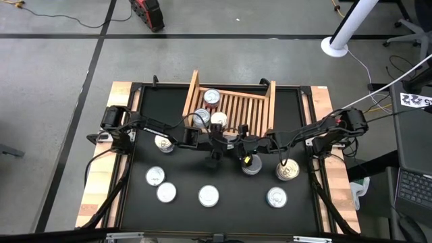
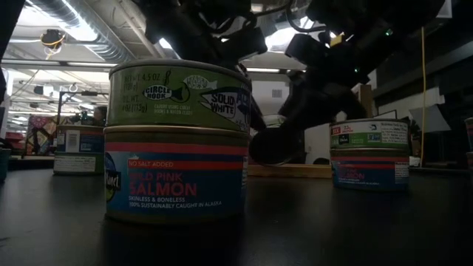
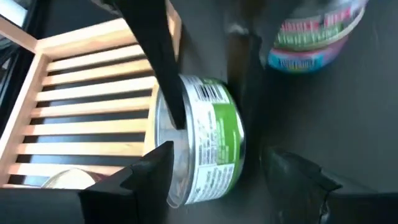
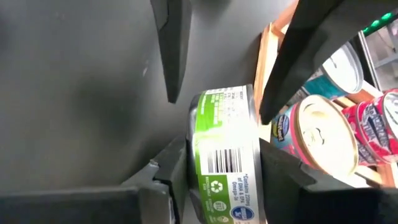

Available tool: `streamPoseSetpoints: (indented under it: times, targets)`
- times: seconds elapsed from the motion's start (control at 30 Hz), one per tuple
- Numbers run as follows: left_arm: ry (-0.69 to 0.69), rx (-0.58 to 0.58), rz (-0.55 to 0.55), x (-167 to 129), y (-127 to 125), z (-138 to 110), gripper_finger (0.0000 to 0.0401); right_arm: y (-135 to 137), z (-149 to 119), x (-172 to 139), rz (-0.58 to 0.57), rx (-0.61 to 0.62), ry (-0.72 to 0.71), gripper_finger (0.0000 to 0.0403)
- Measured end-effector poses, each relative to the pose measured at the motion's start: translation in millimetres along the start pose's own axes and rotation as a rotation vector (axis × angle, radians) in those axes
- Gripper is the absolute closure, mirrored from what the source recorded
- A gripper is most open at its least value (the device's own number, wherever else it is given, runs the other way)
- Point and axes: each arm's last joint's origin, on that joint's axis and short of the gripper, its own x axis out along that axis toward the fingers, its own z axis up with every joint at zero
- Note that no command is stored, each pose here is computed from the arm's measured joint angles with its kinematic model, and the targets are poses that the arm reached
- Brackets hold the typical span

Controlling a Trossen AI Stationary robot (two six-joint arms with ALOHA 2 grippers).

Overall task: Stack canned seafood by type on shelf
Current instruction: Put the green tuna can on the shelf

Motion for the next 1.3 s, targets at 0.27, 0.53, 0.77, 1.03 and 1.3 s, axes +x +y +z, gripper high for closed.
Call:
streamPoseSetpoints:
  times: [0.27, 0.53, 0.77, 1.03, 1.3]
  targets:
    - [0.022, 0.045, 0.057, 0, 2, -1, 0.0166, -2, 6, 0, -0.025, 0.019, -0.063, 0.026]
    - [0.044, 0.085, 0.131, -1, 1, -1, 0.0194, -3, 7, 0, -0.04, 0.029, -0.073, 0.026]
    - [0.045, 0.111, 0.141, -2, -5, 0, 0.0268, -4, 8, -1, -0.059, 0.035, -0.072, 0.026]
    - [0.042, 0.119, 0.141, -3, -7, 1, 0.0268, -4, 9, -1, -0.062, 0.031, -0.072, 0.0253]
    - [0.03, 0.116, 0.136, -3, -7, 2, 0.0264, -6, 9, -1, -0.129, 0.03, -0.052, 0.0158]
